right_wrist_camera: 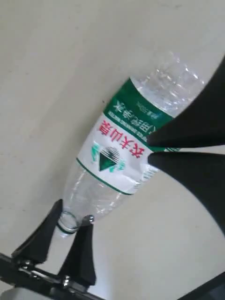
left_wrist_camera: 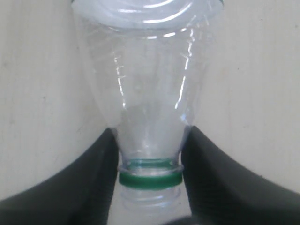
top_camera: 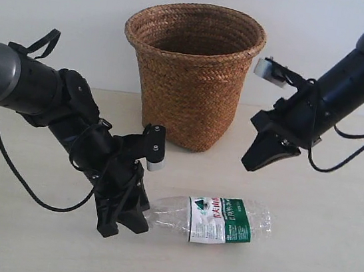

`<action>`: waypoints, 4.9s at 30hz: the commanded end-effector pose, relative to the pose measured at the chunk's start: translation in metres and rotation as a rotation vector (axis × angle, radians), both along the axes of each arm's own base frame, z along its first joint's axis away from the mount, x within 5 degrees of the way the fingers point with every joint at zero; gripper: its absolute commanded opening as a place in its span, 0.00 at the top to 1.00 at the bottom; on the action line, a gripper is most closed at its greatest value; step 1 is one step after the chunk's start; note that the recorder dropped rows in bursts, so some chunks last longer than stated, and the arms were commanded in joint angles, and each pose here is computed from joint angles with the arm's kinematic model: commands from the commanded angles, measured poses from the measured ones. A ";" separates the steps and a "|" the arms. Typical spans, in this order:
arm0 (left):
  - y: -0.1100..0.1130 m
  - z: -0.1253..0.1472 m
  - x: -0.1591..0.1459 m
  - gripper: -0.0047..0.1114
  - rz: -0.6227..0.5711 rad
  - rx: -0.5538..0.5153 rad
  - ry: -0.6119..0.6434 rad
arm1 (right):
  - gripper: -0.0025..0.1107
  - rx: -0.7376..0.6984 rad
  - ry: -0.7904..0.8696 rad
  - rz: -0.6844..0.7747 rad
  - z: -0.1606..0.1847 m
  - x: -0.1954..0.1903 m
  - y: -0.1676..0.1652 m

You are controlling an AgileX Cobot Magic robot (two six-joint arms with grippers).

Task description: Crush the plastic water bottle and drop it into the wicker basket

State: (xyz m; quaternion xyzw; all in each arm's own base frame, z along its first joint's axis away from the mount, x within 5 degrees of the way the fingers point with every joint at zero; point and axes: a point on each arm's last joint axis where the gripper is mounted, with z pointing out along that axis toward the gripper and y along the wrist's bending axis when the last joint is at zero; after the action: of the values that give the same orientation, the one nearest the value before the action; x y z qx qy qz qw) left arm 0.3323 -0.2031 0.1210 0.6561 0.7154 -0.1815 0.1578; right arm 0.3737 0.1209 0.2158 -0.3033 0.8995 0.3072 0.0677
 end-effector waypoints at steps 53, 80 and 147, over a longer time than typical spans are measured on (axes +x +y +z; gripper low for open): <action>-0.001 0.000 -0.003 0.92 0.010 0.003 0.022 | 0.98 -0.371 0.123 0.095 -0.126 0.008 0.062; -0.001 0.000 -0.002 0.92 0.010 0.006 0.014 | 0.98 -0.080 -0.142 -0.036 0.002 -0.024 -0.016; 0.059 0.239 0.021 0.92 0.707 0.106 -0.357 | 0.98 -0.228 -0.544 -0.432 0.030 -0.032 -0.071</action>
State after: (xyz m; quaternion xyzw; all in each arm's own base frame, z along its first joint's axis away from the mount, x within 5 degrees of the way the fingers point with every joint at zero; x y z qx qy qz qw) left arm 0.3615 -0.1554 0.3560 0.4303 0.8377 0.0142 0.3359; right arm 0.3399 0.0553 0.2289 -0.1951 0.9171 0.1295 0.3227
